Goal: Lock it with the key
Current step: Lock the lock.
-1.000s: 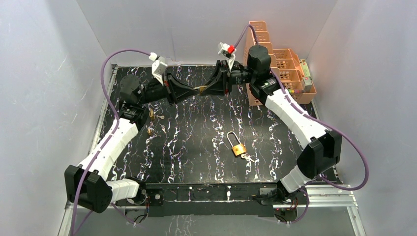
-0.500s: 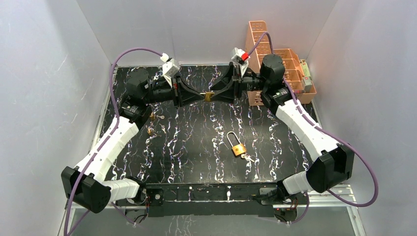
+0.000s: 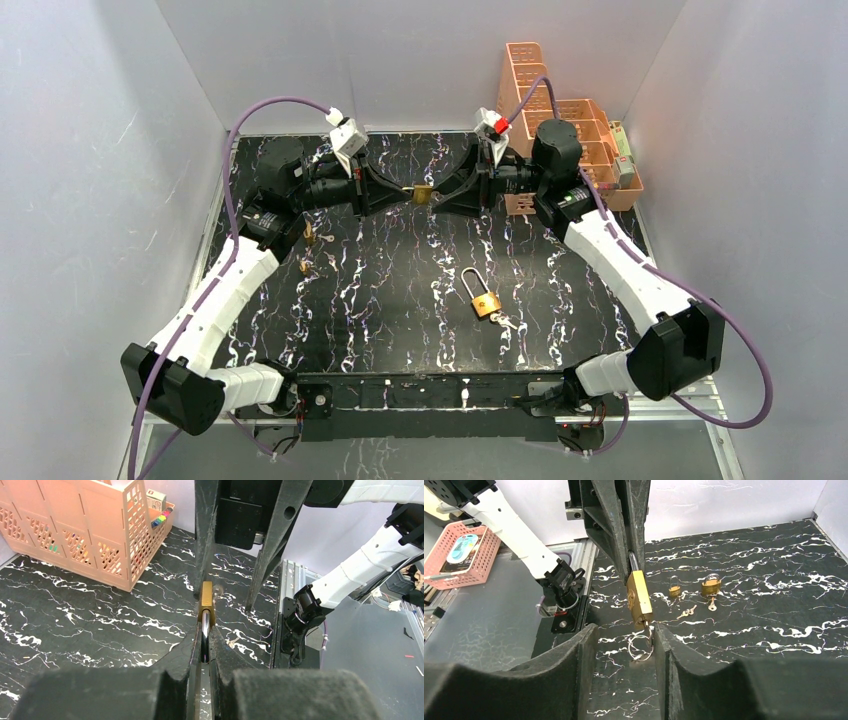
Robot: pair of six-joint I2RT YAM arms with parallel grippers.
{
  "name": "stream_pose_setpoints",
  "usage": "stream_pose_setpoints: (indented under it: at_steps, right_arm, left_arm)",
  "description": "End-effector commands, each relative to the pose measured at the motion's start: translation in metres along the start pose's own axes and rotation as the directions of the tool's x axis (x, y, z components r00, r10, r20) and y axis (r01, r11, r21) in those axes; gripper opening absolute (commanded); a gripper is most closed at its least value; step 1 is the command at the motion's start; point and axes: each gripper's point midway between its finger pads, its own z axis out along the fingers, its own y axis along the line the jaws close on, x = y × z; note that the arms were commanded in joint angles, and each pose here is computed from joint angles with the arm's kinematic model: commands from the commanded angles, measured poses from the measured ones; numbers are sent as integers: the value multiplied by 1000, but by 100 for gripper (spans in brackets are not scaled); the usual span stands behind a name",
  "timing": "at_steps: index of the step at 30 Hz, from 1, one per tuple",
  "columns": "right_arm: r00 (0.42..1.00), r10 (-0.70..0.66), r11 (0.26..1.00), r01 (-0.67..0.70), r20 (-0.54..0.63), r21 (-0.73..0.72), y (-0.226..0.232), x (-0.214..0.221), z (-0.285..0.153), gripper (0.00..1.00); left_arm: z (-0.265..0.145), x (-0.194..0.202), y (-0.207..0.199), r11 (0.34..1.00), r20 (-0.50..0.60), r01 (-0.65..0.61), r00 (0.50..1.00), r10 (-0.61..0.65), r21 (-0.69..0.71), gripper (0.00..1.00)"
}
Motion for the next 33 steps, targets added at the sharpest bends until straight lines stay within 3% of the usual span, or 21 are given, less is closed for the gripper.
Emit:
stream_pose_setpoints:
  at_steps: [1,17,21,28,33]
  right_arm:
    - [997,-80,997,80,23,-15,12,-15,-6,49]
    - [998,-65,998,65,16,-27,2,-13,-3,19]
    - [998,-61,997,62,11,-39,2,-12,-2,0]
    - [997,-75,997,75,16,-4,-2,-7,-9,0]
    - [996,-71,994,66,62,91,-13,-8,-44,0]
  left_arm:
    - [-10,-30,-14,996,59,-84,995,84,2,0]
    - [-9,-33,-16,995,63,-97,993,95,21,0]
    - [-9,-35,-16,995,68,-96,993,94,26,0]
    - [-16,-40,-16,994,73,-105,992,102,40,0]
    - [-42,-46,0,995,73,-103,992,103,-14,0]
